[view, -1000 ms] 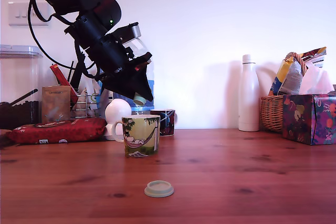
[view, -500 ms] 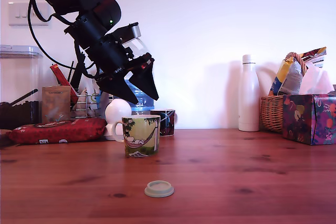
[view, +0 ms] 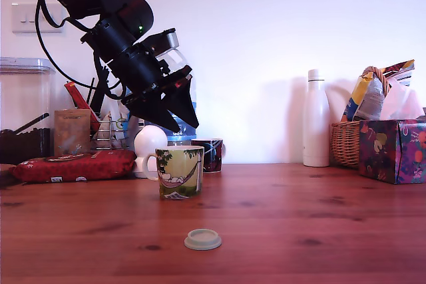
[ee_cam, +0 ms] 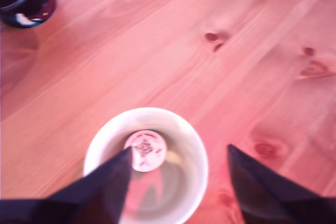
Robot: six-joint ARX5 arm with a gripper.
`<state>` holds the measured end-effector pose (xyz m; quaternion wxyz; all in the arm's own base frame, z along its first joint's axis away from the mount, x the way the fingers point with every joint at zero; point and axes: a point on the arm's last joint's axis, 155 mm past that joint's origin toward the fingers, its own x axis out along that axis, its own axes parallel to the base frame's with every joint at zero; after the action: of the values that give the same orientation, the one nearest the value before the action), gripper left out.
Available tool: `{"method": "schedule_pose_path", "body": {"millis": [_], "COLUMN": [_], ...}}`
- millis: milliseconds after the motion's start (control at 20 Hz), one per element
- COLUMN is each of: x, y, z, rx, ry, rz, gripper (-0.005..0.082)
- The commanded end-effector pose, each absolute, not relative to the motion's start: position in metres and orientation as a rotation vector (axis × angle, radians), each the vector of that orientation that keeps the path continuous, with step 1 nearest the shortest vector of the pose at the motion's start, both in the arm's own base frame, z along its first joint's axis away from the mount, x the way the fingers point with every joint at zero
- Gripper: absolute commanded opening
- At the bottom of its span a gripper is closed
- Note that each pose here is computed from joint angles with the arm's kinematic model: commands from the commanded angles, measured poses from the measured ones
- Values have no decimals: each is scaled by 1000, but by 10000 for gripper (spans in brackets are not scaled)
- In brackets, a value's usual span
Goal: Pick up the coffee capsules from the table one by one and drop them inside the nearest coffee cup
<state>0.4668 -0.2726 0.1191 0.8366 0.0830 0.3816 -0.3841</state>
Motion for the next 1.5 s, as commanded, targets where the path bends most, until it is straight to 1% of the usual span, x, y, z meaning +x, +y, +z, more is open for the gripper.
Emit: {"method": "schedule_pose_path", "body": {"millis": [0,250,500,700,850,1150,1350,1450], "x": [469,475,473,461,450,407,375,358], "y": [-271,-260,-233,-201,-171,-119,-94,-84], "z": [121,146,158,154,146,124,119,118], "rx": [172,155,136,114,60,-14,-60,-61], "ry": [798,746,730,716,699,679,627,602], "rz": [-819,-804,-760,-700,-632,-522,-456,-424], "gripper": [-19,-19,-19,-19,-19,-19,-19,-19]}}
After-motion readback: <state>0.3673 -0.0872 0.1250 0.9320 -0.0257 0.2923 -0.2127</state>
